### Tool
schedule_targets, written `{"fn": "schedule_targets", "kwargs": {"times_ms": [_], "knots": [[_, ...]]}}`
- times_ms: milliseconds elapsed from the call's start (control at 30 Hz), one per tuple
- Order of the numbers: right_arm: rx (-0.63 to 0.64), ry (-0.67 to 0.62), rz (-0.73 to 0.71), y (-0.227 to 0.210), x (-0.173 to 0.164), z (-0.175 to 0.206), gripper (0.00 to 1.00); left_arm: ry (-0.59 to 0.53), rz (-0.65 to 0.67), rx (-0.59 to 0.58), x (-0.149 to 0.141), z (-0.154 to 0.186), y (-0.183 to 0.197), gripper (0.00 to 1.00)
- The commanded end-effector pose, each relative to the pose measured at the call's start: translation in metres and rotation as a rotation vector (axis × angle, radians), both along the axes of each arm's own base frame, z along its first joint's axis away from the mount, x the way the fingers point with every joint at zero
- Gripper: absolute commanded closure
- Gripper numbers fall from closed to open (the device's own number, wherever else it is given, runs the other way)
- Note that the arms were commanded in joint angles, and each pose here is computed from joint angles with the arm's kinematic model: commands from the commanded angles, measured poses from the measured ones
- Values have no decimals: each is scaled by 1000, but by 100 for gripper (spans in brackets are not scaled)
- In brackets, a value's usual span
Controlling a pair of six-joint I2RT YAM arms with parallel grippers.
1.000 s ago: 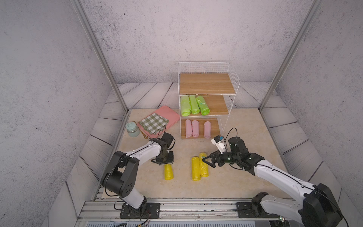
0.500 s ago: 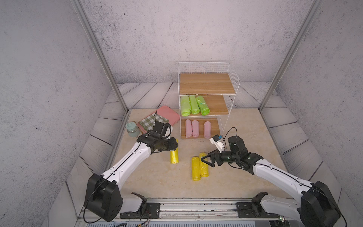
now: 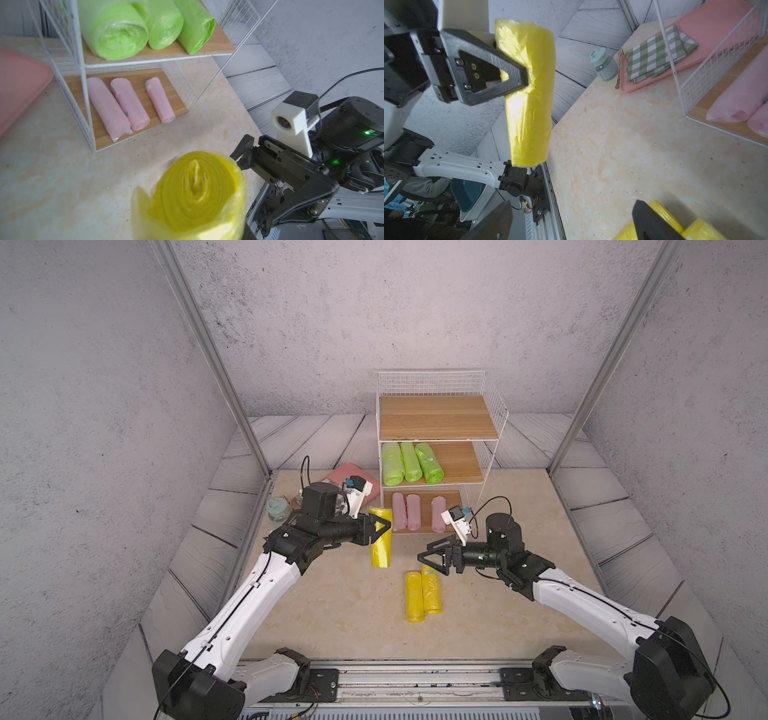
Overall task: Sort the rolls of trash bags by color and place them on the shelf
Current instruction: Pick up the roll of trash bags from the center of the board.
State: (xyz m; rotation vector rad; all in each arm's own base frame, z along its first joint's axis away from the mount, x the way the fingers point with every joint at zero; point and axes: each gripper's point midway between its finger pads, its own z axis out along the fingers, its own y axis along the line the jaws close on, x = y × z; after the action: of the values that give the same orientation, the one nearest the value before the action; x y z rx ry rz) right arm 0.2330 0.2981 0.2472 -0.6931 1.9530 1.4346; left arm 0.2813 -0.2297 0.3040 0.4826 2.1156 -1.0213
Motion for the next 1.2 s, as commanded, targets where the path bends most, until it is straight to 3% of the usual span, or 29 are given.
{"fn": "schedule_targets", "kwargs": {"times_ms": [0,267,667,1167], "knots": [[77,-49,37,13,-1,31,6,-150,-52,-123,-2,51,-8,100],[186,-111,56,36,4,66,9,-185,-110,-240,-1,81,-22,100],[230,-143,137,64,-6,85,18,-221,-138,-281,-1,95,-25,100],[202,-176,151,60,-16,92,78,-224,-138,-274,-1,92,-26,100]]}}
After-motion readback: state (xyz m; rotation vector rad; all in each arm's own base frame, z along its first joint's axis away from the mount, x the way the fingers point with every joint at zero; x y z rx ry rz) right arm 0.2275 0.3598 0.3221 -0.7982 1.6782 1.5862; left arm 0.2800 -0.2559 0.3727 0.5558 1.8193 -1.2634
